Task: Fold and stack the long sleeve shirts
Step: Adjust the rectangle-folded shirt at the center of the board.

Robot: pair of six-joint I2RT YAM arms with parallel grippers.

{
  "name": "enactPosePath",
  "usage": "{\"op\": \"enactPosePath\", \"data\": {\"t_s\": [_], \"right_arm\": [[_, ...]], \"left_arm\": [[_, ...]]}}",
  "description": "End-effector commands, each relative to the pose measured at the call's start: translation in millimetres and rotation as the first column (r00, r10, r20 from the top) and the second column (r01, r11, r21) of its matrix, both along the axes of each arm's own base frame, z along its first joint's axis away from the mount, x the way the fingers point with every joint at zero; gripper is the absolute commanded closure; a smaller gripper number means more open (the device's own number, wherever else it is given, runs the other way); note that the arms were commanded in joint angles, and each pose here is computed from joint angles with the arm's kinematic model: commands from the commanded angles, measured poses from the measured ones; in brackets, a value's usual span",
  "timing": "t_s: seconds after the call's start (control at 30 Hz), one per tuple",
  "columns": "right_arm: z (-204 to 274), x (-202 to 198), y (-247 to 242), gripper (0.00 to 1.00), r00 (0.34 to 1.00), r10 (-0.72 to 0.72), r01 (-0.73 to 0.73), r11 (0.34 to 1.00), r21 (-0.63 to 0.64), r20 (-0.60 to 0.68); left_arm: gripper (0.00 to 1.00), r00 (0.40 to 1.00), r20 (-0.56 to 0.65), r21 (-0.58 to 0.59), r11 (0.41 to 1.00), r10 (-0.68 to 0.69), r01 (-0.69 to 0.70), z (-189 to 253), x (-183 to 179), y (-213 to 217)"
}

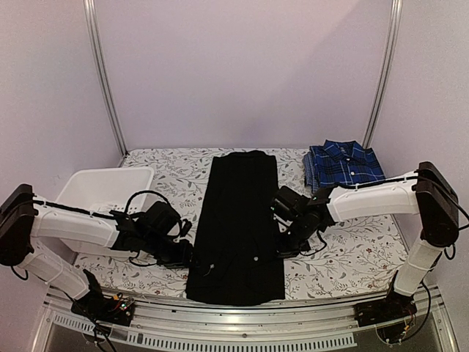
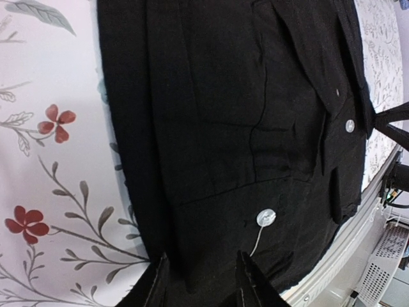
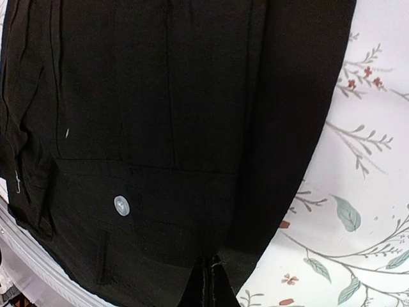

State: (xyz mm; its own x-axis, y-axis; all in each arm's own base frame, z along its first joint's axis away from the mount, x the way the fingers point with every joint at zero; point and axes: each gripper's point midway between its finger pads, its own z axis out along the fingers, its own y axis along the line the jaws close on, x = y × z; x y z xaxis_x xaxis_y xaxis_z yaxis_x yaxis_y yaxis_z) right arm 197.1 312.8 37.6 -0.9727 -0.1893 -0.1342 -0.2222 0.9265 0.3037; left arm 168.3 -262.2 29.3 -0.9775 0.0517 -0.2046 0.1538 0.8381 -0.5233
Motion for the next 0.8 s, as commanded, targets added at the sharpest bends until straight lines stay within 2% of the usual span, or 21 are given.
{"op": "enactPosePath", "data": {"t_s": [0.0,0.77], "right_arm": [[14,-17,2,1.0,0.999,0.017,-0.016,1.0,0.005,-0.04],[10,-63,4,1.0,0.985,0.087,-0.089,0.996,-0.009,-0.149]], "left_arm": [[0.65,0.999,0.013,-0.013,0.999,-0.037,0.037,2,-1,-9],[0.65,0.994,0.052,-0.02,0.995,-0.094,0.095,20,15,-29]]}}
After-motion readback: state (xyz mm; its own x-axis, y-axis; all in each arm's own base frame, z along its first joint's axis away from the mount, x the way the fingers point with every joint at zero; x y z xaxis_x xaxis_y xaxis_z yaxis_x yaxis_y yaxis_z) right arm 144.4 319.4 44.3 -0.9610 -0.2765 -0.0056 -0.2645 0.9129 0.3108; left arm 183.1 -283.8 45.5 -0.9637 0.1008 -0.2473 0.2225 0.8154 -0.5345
